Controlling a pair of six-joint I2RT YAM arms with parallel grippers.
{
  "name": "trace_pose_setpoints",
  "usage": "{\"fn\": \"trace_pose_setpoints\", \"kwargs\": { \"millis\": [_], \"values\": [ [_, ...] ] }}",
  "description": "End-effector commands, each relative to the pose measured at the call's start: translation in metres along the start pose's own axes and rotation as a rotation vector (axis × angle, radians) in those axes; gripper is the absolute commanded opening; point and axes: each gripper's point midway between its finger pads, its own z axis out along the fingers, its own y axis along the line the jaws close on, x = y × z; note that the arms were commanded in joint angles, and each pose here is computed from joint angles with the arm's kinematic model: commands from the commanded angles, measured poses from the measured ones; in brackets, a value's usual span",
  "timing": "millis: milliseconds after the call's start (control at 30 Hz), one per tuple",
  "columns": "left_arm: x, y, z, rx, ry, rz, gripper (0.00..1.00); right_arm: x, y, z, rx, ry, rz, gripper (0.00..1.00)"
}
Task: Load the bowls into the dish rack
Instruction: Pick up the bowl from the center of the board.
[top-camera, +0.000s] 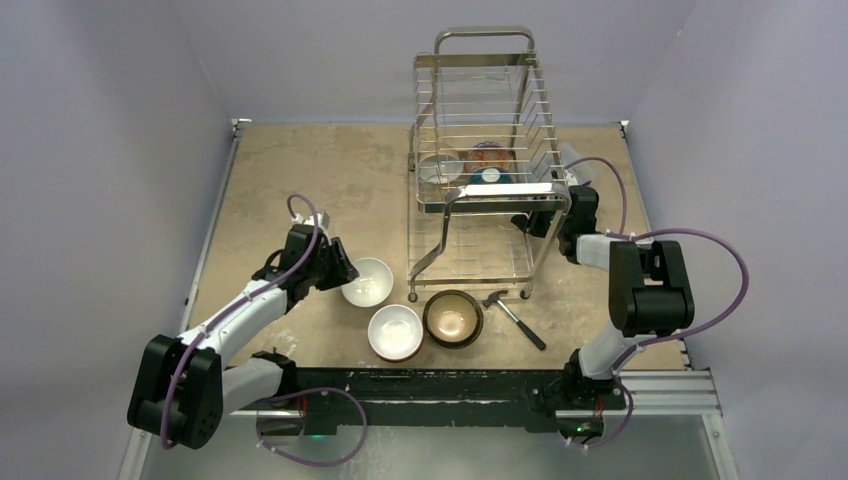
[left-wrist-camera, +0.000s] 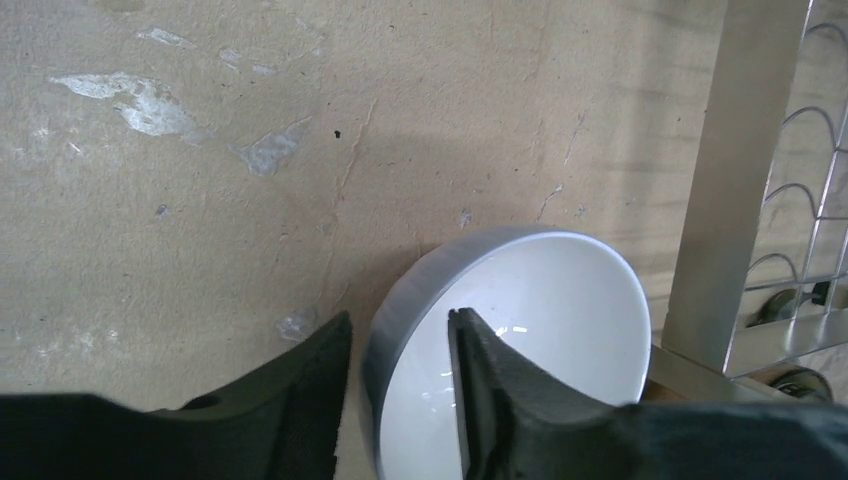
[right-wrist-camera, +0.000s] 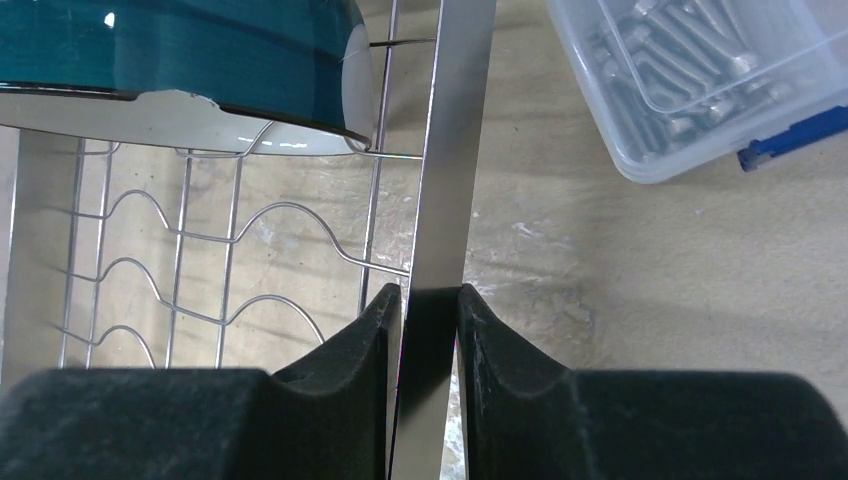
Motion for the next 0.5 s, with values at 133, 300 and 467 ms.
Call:
{"fn": "trace_pose_setpoints", "kwargs": {
  "millis": [133,300,467],
  "values": [
    [-0.023,-0.012,-0.007,0.045,-0.078,0.05,0.17,-0.012,0.057,0.001,-0.26,0.008,-0.07,0.25],
    [-0.031,-0.017,-0.011,0.05,-0.091,0.059,0.0,-0.014,0.058,0.0,-0.262,0.005,-0.079,0.28],
    [-0.054,-0.027,-0.022,0.059,-0.163,0.074,0.0,-0.016,0.06,-0.003,-0.262,0.0,-0.089,0.33]
  ]
}}
